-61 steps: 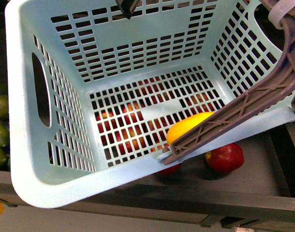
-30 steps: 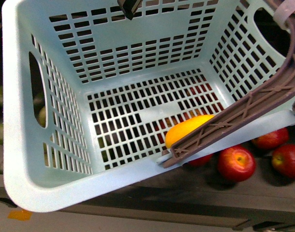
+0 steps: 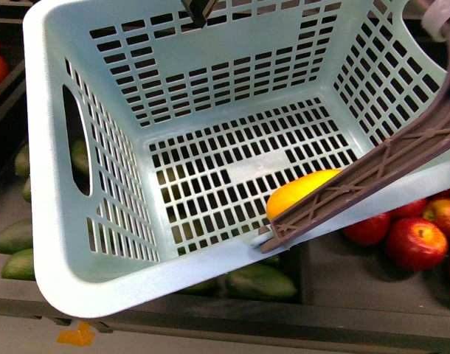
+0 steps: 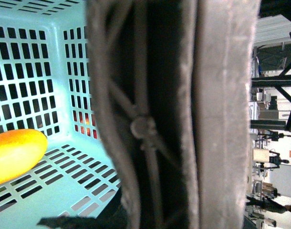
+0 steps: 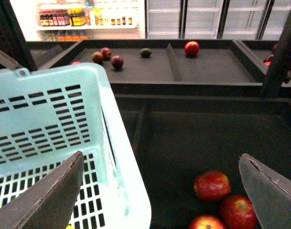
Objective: Pick mango and avocado into basket
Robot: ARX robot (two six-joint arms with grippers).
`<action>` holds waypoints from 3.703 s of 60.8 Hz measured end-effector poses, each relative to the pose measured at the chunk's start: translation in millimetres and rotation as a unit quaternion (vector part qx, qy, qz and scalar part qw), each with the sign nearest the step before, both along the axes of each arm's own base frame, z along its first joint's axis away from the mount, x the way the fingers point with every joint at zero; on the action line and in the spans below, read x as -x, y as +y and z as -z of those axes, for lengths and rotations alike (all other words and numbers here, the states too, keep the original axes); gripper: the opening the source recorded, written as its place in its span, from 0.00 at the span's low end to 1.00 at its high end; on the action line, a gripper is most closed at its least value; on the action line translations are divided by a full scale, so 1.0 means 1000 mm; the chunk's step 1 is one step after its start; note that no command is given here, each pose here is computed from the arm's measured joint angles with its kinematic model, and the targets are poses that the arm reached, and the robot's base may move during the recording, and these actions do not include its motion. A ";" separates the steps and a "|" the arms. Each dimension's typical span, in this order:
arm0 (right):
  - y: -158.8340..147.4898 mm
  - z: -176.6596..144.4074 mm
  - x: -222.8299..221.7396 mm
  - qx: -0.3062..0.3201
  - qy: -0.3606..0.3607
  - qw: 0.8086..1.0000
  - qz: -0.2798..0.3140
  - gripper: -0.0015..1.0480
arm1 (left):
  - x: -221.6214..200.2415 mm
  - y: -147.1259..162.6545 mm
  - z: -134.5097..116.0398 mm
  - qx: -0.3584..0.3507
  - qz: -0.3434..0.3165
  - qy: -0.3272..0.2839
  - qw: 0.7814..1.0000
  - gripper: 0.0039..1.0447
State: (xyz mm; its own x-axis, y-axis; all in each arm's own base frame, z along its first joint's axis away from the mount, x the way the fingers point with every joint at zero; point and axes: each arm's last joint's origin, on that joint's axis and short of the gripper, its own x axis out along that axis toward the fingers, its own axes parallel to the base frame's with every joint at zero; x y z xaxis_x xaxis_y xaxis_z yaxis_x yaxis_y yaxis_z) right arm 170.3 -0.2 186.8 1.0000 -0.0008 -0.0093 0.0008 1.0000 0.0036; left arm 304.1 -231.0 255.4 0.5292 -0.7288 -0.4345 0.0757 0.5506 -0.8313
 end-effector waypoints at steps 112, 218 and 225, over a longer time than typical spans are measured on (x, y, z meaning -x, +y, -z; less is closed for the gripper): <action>-0.105 0.203 -0.175 -0.017 0.440 0.892 0.107 0.92 | -0.001 0.000 -0.001 0.000 0.000 -0.002 1.000 0.13; -0.085 0.244 -0.222 -0.097 0.459 0.875 0.119 0.63 | -0.001 0.001 0.000 0.000 -0.001 -0.002 1.000 0.13; -0.091 0.240 -0.212 -0.113 0.457 0.874 0.121 0.63 | -0.001 0.001 0.000 -0.001 -0.001 -0.002 1.000 0.13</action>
State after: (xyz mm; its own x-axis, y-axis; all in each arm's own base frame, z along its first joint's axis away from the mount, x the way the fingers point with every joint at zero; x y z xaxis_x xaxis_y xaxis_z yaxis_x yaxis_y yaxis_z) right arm 382.5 -90.8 -53.4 0.5456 -0.1052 -0.8314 0.3172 0.9442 0.0887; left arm 304.7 -230.5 255.9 0.5323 -0.7272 -0.4334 0.0775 0.5517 -0.8305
